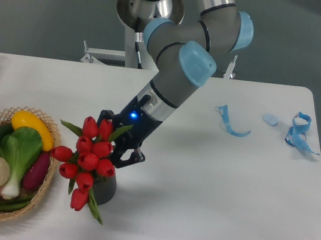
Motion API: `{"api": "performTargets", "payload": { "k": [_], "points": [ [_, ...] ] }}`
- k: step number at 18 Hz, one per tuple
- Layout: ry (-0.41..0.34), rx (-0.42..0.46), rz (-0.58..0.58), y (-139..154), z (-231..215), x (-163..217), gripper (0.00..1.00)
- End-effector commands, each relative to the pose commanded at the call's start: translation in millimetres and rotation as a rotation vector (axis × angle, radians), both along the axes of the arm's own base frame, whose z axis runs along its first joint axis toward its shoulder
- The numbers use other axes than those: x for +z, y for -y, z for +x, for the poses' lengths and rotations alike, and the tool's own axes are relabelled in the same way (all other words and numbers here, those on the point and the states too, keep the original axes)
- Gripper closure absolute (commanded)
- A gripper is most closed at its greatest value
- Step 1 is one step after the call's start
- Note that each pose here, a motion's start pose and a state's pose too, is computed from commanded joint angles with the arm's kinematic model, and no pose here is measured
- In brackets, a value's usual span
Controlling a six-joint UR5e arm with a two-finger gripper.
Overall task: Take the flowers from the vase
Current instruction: 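Lift the gripped tulips up out of the grey vase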
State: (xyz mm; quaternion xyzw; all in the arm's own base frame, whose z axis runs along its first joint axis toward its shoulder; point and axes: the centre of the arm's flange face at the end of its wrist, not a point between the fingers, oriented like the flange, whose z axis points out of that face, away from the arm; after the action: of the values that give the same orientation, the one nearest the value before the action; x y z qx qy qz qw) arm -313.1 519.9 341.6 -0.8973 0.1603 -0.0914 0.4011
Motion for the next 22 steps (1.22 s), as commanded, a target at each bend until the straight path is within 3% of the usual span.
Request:
{"api": "performTargets", "payload": {
  "k": [10, 22],
  "points": [
    [0.055, 0.062, 0.024, 10.4, 3.0, 26.2, 0.76],
    [0.104, 0.199, 0.144, 38.5, -19.7, 117.1, 0.76]
  ]
}}
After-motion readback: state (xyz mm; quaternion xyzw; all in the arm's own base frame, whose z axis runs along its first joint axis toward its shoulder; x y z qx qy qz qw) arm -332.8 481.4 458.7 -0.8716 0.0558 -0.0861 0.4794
